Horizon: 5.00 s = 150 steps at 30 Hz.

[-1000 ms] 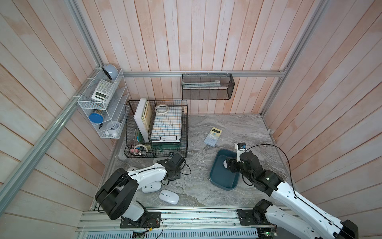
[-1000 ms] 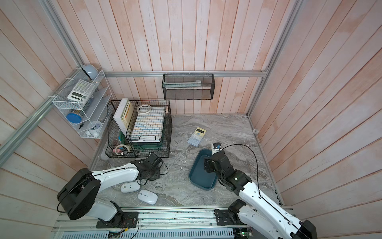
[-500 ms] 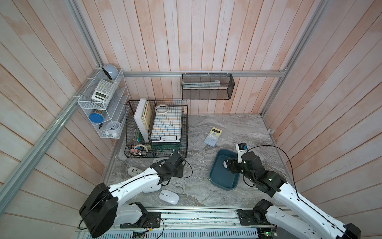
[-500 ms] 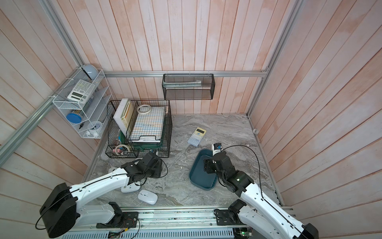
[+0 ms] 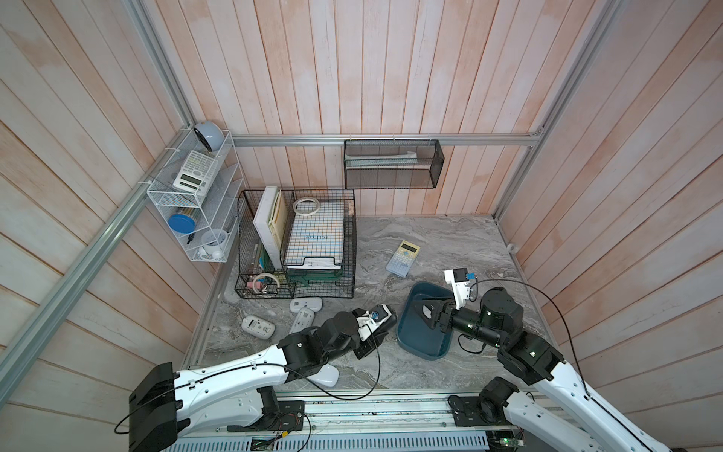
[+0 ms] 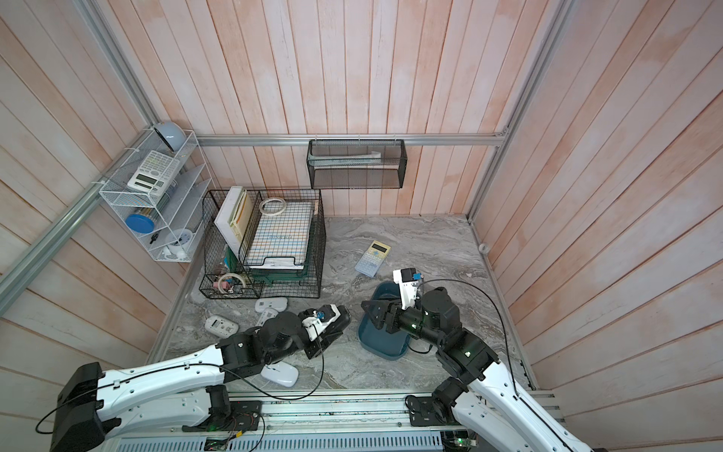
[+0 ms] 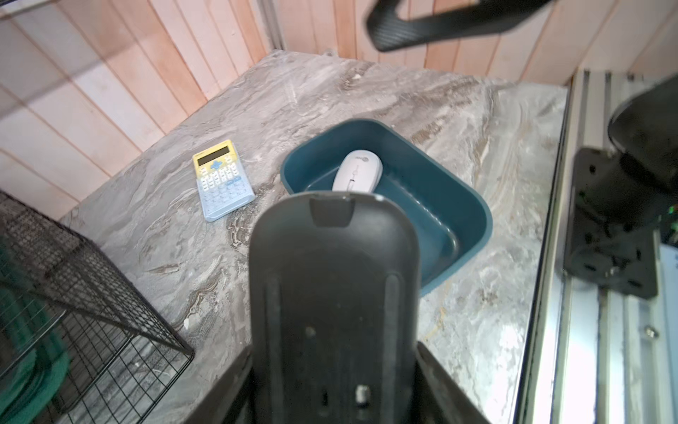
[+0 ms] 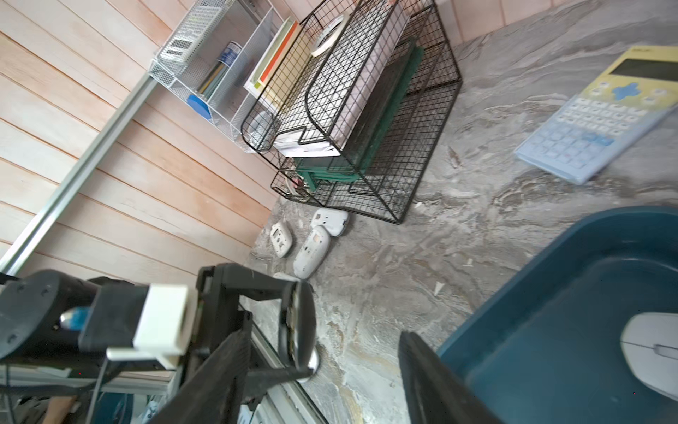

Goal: Put the mouse in the storage box
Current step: Pick up the mouse from the center of the board, then place the mouse in the storage box, then pick up the mouse from the center of the board.

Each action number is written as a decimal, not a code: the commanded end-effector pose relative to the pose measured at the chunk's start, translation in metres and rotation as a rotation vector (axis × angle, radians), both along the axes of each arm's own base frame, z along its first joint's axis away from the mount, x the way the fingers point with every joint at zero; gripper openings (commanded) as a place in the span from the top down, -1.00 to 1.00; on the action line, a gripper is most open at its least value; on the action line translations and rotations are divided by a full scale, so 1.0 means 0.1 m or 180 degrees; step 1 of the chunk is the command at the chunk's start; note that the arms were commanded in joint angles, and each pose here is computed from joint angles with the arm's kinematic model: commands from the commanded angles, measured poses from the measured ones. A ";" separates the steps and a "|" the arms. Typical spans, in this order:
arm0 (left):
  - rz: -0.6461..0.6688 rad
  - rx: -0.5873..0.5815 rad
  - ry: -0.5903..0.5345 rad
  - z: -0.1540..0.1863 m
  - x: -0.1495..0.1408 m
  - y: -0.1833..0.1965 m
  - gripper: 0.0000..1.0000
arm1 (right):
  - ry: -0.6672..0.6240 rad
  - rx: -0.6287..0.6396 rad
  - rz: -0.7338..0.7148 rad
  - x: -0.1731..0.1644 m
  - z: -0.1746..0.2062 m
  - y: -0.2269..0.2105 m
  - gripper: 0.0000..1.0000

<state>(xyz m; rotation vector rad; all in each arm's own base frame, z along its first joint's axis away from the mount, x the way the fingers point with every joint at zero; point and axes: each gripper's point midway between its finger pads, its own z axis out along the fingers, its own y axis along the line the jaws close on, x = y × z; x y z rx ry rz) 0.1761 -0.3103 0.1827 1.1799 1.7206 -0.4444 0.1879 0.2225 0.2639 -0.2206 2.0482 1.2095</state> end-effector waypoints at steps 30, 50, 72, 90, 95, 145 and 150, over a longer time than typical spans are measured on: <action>0.0009 0.0114 -0.0306 -0.02 0.08 -0.06 0.18 | 0.0536 -0.0399 0.0646 -0.13 -0.60 0.89 0.40; 0.1555 -0.0345 0.0213 0.07 0.27 0.79 -1.00 | 0.0453 -0.2608 -0.1189 0.59 -0.99 -0.97 0.59; 0.2085 -0.0251 0.0038 -0.06 0.36 1.17 -1.00 | 0.0956 -0.4133 -0.0796 0.72 -1.81 -0.94 0.58; 0.2250 -0.0277 -0.0008 -0.05 0.39 1.25 -1.00 | 0.0894 -0.4365 -0.0842 0.77 -1.82 -0.80 -0.20; 0.2353 -0.0360 0.0060 -0.01 0.39 1.31 -1.00 | 0.0687 -0.4173 -0.0618 0.70 -1.72 -0.49 -0.27; 0.4882 -0.0258 0.2586 -1.50 -0.55 1.64 -0.99 | -0.0087 -0.2306 -0.0767 0.56 -1.21 -0.42 -0.34; 0.4948 -0.0258 0.2634 -1.58 -0.64 1.71 -1.00 | -0.0086 -0.2307 -0.0773 0.56 -1.23 -0.42 -0.34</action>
